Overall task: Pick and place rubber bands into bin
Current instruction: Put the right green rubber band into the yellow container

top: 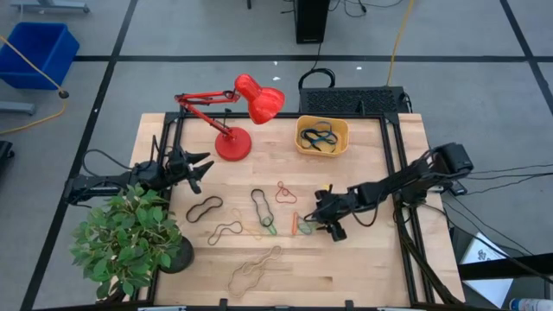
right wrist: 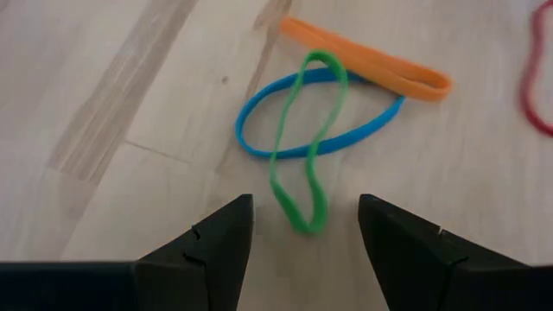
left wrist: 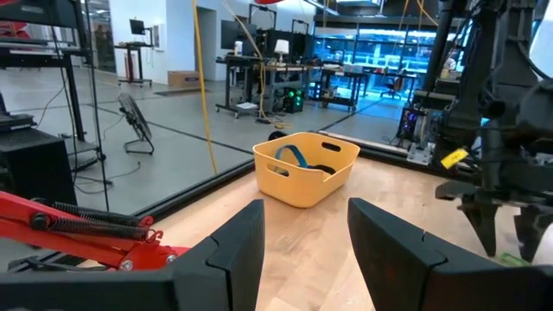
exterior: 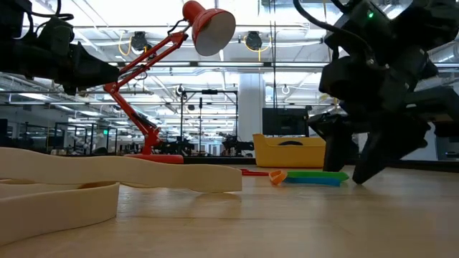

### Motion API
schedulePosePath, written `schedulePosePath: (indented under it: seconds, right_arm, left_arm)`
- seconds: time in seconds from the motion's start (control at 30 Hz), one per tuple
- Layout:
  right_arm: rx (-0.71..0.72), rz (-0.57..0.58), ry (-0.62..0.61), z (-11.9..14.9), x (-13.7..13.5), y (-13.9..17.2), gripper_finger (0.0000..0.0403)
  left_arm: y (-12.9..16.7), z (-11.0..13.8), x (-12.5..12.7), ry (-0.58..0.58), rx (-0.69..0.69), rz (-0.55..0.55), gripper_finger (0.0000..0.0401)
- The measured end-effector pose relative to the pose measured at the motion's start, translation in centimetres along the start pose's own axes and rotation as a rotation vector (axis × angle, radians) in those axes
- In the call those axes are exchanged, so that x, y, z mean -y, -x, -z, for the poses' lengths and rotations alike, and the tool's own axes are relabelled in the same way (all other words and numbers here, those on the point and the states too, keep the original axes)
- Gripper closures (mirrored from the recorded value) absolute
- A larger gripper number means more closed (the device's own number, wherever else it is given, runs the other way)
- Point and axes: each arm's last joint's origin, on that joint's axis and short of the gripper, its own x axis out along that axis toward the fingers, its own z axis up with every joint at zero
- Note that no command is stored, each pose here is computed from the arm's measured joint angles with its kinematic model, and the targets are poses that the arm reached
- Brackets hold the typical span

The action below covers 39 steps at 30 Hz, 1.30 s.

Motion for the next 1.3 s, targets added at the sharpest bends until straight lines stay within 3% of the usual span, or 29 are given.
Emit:
schedulePosePath:
  seconds: [0.23, 0.73, 1.0, 1.1, 1.3]
  right_arm:
    - [-0.019, -0.004, 0.003, 0.3, -0.1, -0.6, 0.0231]
    - [-0.025, -0.003, 0.002, 0.3, -0.1, -0.2, 0.039]
    - [0.081, 0.031, -0.031, -1.1, 0.9, 2.6, 0.04]
    - [0.156, 0.114, -0.051, -1.8, 1.8, 4.4, 0.0399]
    - [0.357, 0.417, -0.061, -3.4, 3.9, 9.5, 0.0401]
  left_arm:
    - [0.0, 0.0, 0.0, 0.001, 0.001, -0.002, 0.0228]
    - [0.0, 0.0, 0.0, 0.001, 0.001, -0.004, 0.0228]
    - [0.0, 0.0, 0.0, 0.001, 0.002, -0.01, 0.0228]
    - [0.0, 0.0, 0.0, 0.002, 0.002, -0.01, 0.0228]
    - [0.0, 0.0, 0.0, 0.003, 0.004, -0.01, 0.0228]
